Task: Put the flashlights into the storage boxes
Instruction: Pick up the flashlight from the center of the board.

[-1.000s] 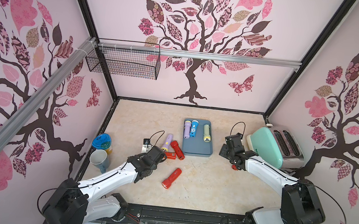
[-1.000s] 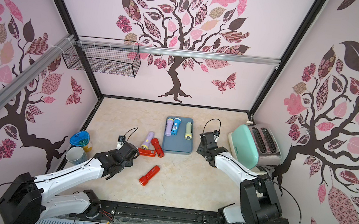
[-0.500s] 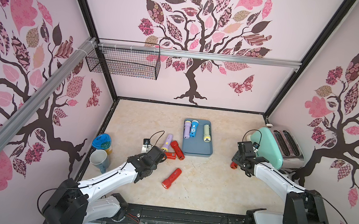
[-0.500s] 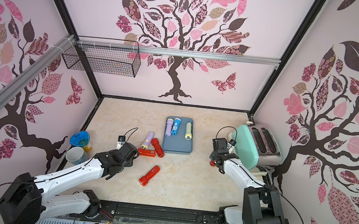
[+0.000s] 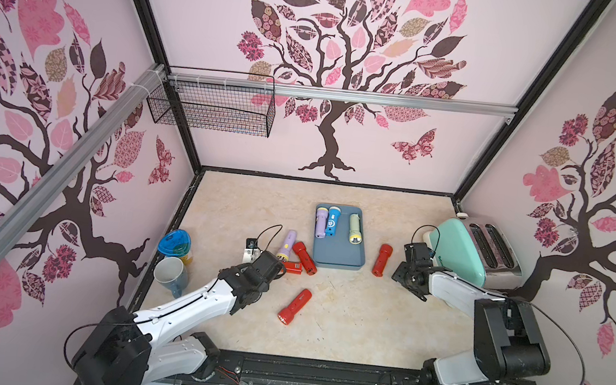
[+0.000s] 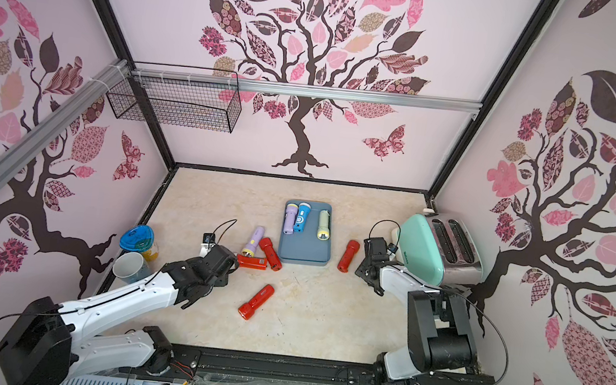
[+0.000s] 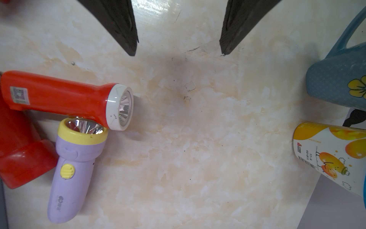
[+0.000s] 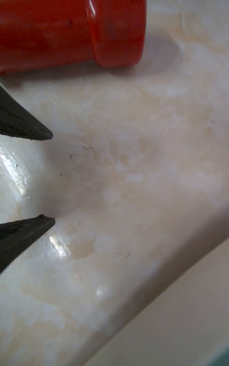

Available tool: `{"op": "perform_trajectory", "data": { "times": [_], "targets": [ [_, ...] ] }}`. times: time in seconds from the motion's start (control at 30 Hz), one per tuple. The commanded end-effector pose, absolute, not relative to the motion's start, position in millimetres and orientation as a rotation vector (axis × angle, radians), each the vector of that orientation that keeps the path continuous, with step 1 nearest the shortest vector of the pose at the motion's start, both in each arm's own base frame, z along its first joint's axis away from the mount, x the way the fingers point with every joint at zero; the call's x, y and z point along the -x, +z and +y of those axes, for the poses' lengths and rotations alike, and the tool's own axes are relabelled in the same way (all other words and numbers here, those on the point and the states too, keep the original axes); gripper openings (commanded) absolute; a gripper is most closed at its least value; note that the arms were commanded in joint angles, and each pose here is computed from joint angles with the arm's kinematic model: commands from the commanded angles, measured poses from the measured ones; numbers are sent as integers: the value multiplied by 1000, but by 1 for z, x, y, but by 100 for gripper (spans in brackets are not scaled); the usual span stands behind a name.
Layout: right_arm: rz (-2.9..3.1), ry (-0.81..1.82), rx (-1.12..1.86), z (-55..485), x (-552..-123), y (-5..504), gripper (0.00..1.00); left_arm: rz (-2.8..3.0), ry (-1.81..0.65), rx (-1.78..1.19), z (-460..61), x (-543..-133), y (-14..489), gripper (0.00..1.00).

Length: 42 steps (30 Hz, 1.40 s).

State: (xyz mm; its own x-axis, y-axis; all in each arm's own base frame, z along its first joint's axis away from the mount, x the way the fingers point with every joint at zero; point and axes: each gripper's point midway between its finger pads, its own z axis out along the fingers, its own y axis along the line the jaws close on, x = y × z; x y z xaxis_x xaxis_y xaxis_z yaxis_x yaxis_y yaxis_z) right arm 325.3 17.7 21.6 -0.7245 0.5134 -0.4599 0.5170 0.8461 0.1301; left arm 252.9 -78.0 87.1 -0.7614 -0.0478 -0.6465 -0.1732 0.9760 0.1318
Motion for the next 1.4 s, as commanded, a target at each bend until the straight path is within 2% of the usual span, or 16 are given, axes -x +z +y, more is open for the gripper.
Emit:
{"op": "perform_trajectory", "data": {
  "times": [0.0,0.17,0.33,0.7,0.93,1.37],
  "targets": [
    [2534,25,-729,24,-338,26,65,2429,264,163,-73,-250,83,70],
    [2530,161,-680,42,-349,44,66,2432,266,160,-73,-250,82,70],
    [2459,471,-527,83,-370,71,75,2431,266,161,-73,-250,83,70],
    [2505,712,-398,134,-391,65,67,2421,258,168,-72,-249,85,70],
    [2566,615,-433,130,-394,42,60,2423,262,171,-71,-249,84,70],
    [2627,243,-522,86,-397,17,58,2418,262,177,-70,-248,85,70]
  ]
}}
